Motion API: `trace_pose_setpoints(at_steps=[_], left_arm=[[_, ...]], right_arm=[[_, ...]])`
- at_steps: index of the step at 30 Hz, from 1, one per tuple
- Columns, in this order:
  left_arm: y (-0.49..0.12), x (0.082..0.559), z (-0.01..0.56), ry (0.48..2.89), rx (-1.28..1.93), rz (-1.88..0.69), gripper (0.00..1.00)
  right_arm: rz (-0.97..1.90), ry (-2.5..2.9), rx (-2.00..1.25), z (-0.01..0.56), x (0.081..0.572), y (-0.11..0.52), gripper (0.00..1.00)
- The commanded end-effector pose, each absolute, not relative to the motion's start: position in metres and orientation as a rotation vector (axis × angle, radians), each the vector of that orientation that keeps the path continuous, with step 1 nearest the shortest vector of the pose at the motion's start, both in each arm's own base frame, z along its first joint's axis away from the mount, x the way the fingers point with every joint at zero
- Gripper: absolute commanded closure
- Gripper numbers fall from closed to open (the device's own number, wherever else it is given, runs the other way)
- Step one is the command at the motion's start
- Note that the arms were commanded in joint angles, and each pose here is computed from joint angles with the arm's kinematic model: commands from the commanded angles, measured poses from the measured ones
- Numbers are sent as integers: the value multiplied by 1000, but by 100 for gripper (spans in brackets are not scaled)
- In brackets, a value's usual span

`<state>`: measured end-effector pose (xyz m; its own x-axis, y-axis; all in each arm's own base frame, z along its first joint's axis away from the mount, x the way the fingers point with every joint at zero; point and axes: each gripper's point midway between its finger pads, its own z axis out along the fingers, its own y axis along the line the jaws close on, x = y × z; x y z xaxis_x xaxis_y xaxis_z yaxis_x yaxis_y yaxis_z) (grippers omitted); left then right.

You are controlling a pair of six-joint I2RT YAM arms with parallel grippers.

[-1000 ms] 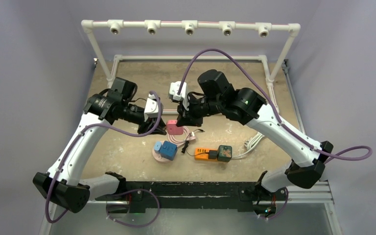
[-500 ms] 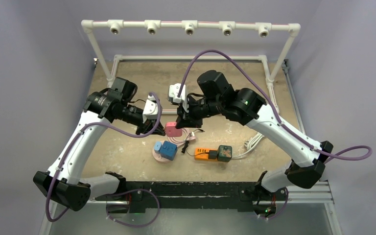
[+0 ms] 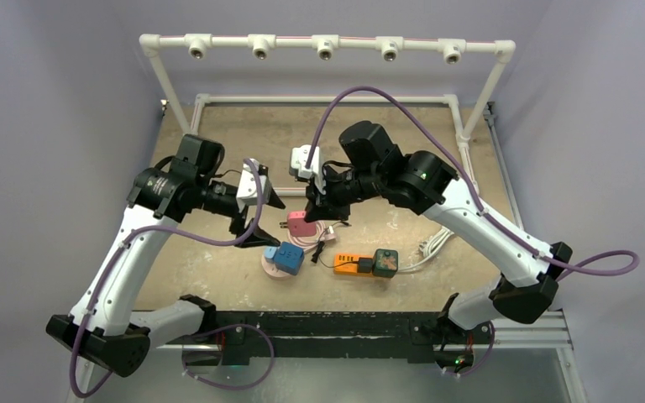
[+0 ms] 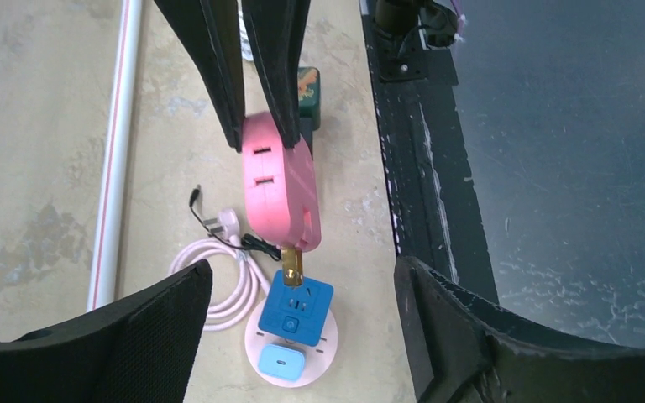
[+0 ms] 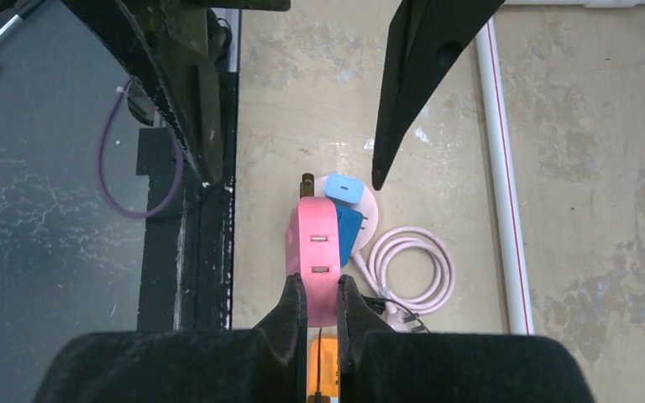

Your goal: Insert the plug

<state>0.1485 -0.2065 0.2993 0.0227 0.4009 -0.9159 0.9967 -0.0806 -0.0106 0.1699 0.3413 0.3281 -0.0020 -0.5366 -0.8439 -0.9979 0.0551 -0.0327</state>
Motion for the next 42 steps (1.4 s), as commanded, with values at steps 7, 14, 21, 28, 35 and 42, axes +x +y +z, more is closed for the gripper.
trace_pose_setpoints(at_steps=[7, 14, 21, 28, 35, 42], left_arm=[[-225, 165, 336, 1402, 1438, -1132, 38], [-228, 164, 323, 1421, 1472, -1212, 67], [-225, 161, 317, 1437, 1519, -1207, 100], [-235, 159, 344, 1403, 1403, -1335, 100], [-244, 163, 400, 1294, 1206, -1383, 100], [-246, 161, 415, 1289, 1140, -1438, 100]], right_arm=[[869, 1559, -1589, 342, 168, 352, 100], [888, 1541, -1596, 344, 166, 360, 100], [876, 1549, -1567, 347, 171, 362, 100], [909, 1486, -1299, 375, 187, 360, 55], [1077, 1271, -1089, 398, 166, 332, 1], [1177, 1197, -1089, 398, 164, 342, 17]])
